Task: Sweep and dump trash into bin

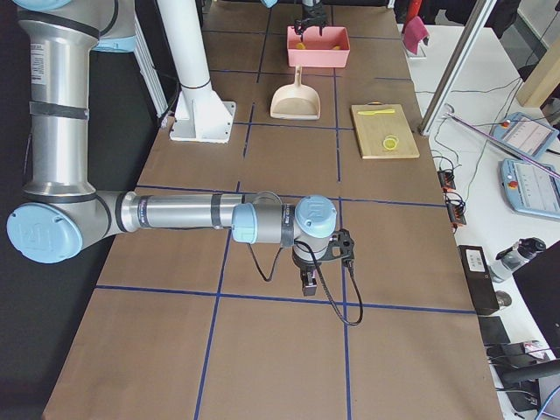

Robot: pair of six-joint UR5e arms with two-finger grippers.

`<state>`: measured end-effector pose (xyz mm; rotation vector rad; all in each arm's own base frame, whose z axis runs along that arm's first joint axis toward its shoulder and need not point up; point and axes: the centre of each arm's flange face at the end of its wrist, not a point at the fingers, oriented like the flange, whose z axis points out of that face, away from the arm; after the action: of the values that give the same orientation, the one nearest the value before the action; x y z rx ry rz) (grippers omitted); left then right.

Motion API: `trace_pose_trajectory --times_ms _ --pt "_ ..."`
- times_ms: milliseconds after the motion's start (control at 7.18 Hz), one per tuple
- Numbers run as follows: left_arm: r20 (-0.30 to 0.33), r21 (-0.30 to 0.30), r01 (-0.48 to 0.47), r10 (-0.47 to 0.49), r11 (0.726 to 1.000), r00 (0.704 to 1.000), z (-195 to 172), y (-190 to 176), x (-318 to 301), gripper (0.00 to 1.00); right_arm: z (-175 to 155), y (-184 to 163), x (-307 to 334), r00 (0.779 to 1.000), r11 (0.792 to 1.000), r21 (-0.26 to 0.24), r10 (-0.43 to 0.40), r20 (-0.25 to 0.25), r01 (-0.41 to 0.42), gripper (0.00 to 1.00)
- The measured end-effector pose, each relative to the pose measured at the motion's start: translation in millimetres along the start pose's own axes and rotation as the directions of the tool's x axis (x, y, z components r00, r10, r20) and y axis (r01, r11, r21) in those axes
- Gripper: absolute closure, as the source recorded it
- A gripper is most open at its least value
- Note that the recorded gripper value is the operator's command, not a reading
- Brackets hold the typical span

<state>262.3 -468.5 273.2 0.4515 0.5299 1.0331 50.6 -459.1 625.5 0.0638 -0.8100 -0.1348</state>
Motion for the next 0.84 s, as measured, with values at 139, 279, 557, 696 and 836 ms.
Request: trace_pose_trajectory --times_ms 139,279,557,696,836 --pt "0.008 0.003 0.136 -0.136 0.991 0.991 -12 19 -27 0.00 -7 -2 -5 1.000 1.000 0.014 -0.005 -0.002 0.005 0.00" --pt "0.014 -0.017 0.250 -0.250 0.968 0.968 -9 36 -53 0.00 -13 -3 -10 1.000 1.000 0.026 -0.004 -0.003 0.004 0.00" --pt "-0.021 -0.113 0.460 -0.464 0.881 0.885 21 81 -123 0.00 -19 -4 -16 1.000 0.999 0.039 0.001 -0.004 -0.001 0.00" --pt "-0.050 -0.141 0.567 -0.578 0.812 0.815 27 126 -165 0.00 -19 -4 -16 1.000 0.999 0.039 0.003 -0.004 -0.002 0.00" --pt "-0.075 -0.178 0.664 -0.682 0.727 0.727 39 184 -199 0.00 -18 -2 -15 1.000 0.999 0.037 0.006 -0.003 -0.005 0.00"
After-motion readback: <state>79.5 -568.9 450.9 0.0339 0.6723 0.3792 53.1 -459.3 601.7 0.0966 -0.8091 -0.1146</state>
